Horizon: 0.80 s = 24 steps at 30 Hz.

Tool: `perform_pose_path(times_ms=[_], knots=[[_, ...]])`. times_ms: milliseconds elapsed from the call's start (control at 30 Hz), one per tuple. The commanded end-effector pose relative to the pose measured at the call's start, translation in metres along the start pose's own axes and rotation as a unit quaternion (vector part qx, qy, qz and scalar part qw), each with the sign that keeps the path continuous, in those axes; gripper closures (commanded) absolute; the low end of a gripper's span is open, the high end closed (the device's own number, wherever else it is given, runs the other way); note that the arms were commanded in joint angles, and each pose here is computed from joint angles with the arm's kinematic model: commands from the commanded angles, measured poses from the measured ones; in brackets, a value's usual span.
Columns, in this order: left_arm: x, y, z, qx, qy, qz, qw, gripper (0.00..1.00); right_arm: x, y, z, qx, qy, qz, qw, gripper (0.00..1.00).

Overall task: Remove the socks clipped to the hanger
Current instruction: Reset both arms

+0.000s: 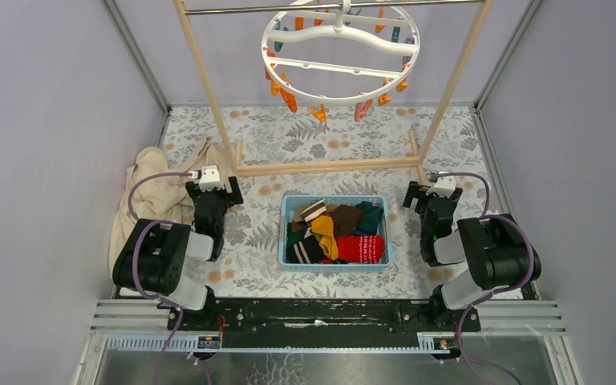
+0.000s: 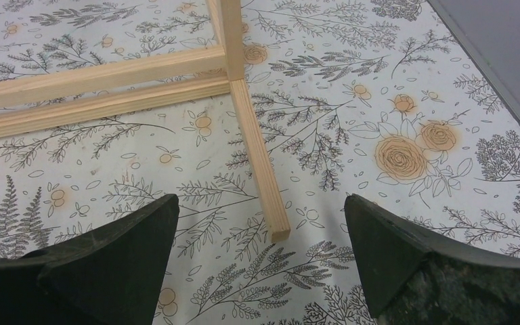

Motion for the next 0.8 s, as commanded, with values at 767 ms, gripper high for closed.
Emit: perform_pose_path(times_ms=[767], knots=[[0.0101,0.0194,0.0019,-0.053,0.031,-0.028,0.998,0.01,0.0027,0.0149,0.0074,-0.022,0.004,0.000,1.000,0.00]])
Point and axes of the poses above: each gripper's point midway between its finger pads, its own z axis out along the fingers, its own x axis along the line the jaws close on, y = z × x, the point moved 3 cm from there along -z, back along the fingers, and after that the axes turned 2 degrees about z, right-handed, at the moved point
